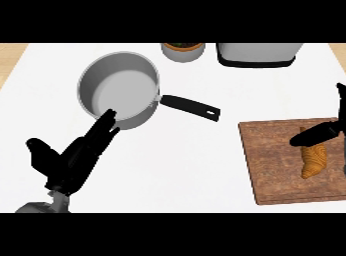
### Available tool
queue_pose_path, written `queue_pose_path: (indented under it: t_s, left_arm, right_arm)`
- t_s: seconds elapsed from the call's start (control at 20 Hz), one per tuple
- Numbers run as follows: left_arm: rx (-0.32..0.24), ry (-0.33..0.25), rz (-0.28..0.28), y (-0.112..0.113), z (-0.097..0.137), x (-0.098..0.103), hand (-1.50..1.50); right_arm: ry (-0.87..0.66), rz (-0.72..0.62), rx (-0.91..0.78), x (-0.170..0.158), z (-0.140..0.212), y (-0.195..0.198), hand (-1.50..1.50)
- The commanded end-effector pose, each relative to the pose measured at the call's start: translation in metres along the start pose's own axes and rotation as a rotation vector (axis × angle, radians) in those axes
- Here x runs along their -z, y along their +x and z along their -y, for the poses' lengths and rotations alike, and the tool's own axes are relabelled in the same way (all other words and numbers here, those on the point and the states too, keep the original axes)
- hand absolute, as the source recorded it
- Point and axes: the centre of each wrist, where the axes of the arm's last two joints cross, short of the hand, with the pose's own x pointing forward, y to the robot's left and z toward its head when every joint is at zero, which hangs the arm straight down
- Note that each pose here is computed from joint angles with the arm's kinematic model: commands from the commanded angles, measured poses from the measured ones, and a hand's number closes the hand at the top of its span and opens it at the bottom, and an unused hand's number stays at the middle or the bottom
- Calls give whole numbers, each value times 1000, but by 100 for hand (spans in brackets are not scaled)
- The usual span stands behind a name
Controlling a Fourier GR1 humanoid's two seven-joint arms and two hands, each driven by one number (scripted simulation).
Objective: Pick the croissant from the cutting board and place it in the pot
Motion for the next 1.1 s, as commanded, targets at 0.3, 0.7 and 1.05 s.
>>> queue_pose_path:
  t_s: [0.3, 0.7, 1.05]
  left_arm:
    - [-7, 12, -5, 1, -2, -2, 0]
    - [-9, 19, -26, -1, 3, 9, 0]
    - [4, -4, -27, -18, 12, 12, 0]
  right_arm:
    - [-10, -235, -112, 5, -41, -2, -150]
    - [-15, -280, -181, 16, -44, -22, -150]
    - [-3, -310, -167, 21, -65, -17, -150]
